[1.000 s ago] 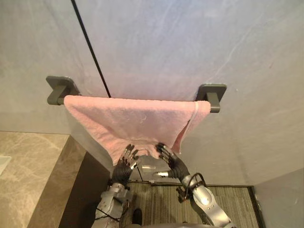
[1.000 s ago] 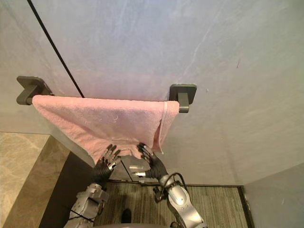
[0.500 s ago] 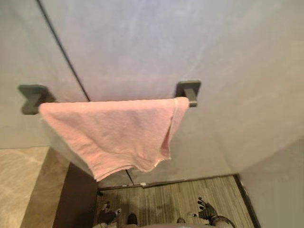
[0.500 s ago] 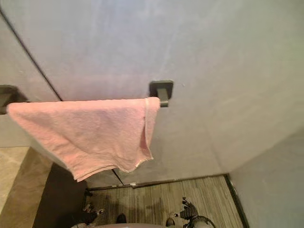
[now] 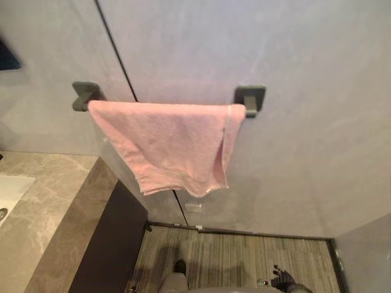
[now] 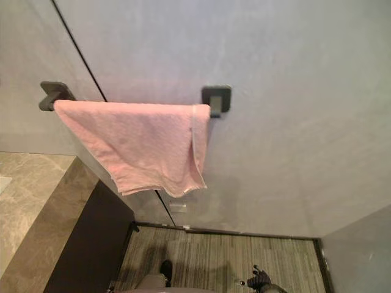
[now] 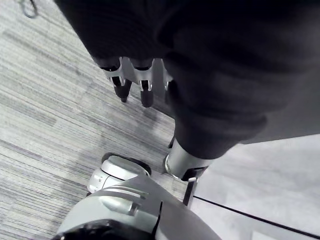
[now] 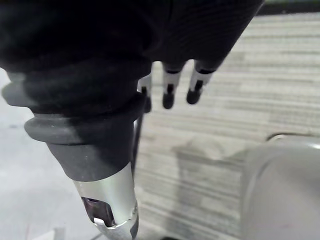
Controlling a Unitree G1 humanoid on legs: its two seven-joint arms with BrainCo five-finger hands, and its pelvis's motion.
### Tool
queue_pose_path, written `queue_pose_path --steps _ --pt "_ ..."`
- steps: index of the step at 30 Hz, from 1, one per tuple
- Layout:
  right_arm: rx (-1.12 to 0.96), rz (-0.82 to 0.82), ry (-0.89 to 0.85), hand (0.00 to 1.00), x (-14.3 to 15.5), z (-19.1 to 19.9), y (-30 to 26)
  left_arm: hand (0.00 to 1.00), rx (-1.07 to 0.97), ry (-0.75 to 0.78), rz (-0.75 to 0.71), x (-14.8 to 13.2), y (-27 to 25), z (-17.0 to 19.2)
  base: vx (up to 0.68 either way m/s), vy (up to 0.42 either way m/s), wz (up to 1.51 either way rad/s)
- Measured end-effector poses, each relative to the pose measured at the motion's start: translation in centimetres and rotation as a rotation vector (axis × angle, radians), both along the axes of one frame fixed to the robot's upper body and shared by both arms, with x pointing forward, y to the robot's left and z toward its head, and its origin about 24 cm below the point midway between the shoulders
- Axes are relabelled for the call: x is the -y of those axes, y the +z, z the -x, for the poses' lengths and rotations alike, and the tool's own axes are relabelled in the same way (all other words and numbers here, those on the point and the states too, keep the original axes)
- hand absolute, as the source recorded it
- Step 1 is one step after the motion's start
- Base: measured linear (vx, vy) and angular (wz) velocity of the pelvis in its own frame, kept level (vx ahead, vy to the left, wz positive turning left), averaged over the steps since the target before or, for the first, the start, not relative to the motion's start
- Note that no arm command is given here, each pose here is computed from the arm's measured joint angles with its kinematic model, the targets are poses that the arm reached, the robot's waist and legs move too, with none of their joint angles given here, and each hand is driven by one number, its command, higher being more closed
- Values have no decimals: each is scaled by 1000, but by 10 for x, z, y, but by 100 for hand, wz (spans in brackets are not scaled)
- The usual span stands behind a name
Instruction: Organize washtable
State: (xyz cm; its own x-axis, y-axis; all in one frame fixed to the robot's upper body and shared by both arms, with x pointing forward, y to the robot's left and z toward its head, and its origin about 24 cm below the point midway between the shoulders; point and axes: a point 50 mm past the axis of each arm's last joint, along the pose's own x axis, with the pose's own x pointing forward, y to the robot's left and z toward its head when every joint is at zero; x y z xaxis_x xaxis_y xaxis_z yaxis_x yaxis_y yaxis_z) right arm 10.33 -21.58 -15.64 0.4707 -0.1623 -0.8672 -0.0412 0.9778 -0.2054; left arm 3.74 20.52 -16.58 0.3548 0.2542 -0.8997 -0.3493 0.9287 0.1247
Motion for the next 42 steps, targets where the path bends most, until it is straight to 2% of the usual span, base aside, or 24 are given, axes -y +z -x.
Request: queue_pose_path --steps 5,8,9,12,13,15,17,19,22,26,29,31,38,42 --pt "49 6 53 0 -4 -21 5 0 27 -51 12 3 1 -12 -273 -224 39" --pt "65 12 42 0 -3 -25 7 0 44 -24 -33 -16 5 -20 -291 -105 40" --pt "54 22 8 0 2 -18 6 0 39 -1 -36 -19 5 -18 -467 0 -25" --pt "-90 29 -175 0 19 49 -6 0 41 119 -45 -24 5 -10 -384 215 3" --pt "-128 -10 -256 0 14 63 -10 0 36 159 -66 -31 6 -6 -286 189 21" --pt "-193 -64 -302 0 0 83 -15 0 30 191 -82 -39 8 -3 -231 -7 31" --pt "-189 -61 -383 0 8 88 -14 0 20 209 -53 -29 5 2 -146 168 31" --pt "-181 -63 -404 0 10 87 -14 0 42 200 -30 -19 4 -4 -147 243 54" --pt "-164 -68 -385 0 9 80 -14 0 60 141 -68 -28 8 -9 -180 214 18" --pt "-116 -50 -356 0 9 62 -11 0 109 60 -61 -19 10 -33 -216 170 34" --pt "-63 -16 -310 0 15 51 -6 0 123 33 -58 -15 10 -38 -310 102 28" --pt "-38 3 -306 0 21 45 -3 0 124 64 -56 -15 10 -37 -277 36 7" --pt "-57 -40 -372 0 11 60 -6 0 94 81 -59 -13 8 -25 -153 -154 107" --pt "-18 -53 -331 0 5 46 -6 0 80 57 -53 -10 6 -22 -78 -188 128"
